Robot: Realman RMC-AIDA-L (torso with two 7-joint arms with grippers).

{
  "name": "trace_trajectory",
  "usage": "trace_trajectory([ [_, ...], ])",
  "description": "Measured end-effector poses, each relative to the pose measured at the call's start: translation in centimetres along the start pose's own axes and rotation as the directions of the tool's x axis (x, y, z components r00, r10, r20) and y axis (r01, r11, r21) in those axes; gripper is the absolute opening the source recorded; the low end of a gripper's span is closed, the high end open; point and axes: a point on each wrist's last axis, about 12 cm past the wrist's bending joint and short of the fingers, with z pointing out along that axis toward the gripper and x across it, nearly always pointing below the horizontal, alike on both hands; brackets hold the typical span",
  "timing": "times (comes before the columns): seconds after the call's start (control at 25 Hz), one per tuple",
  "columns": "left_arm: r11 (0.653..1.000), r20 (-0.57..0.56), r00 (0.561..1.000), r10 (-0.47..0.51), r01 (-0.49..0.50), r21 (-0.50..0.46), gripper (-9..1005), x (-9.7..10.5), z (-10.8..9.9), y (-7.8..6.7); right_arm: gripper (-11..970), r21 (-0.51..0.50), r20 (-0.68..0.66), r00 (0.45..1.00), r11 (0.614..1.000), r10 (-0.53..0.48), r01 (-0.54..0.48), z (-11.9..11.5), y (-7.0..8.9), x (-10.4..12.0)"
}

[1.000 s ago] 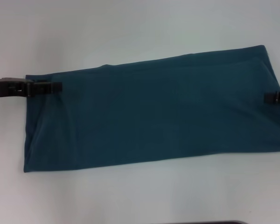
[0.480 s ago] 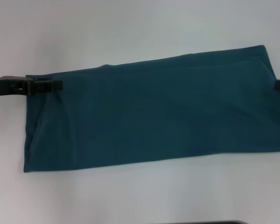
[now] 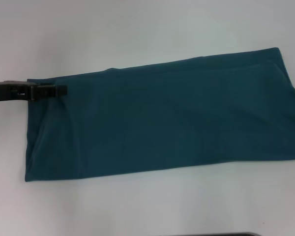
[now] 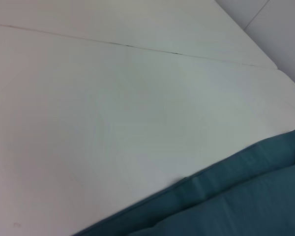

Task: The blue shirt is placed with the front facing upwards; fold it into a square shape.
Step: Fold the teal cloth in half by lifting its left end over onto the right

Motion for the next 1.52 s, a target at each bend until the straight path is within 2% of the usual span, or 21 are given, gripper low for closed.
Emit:
trace_trajectory([
  [0.28,1.000,-0.005,1.000,-0.027,0.027,-0.016,608,0.5,-0.9,0.6,688,-0.049,0.070,0.997,0.998,-0.045,0.048,-0.2,0.6,-0.7],
  [0.72,0.996,-0.022,0.996,-0.083,0.081,-0.048,608,1.3,-2.1,1.4,690,-0.105,0.112,0.980,0.979,-0.163,0.175,1.2,1.7,-0.5],
  [0.92,0.991,-0.050,0.992,-0.117,0.114,-0.069,608,1.4,-2.1,1.6,692,-0.165,0.266,0.930,0.939,-0.253,0.302,1.4,2.9,-0.6],
  [1.08,0.985,-0.071,0.985,-0.159,0.153,-0.085,608,1.4,-2.2,1.7,693,-0.162,0.364,0.888,0.920,-0.280,0.356,1.8,3.1,-0.7],
  [1.52,0.969,-0.116,0.966,-0.232,0.219,-0.116,607,1.3,-2.1,1.8,683,-0.173,0.327,0.880,0.894,-0.345,0.414,2.6,3.8,-1.9],
])
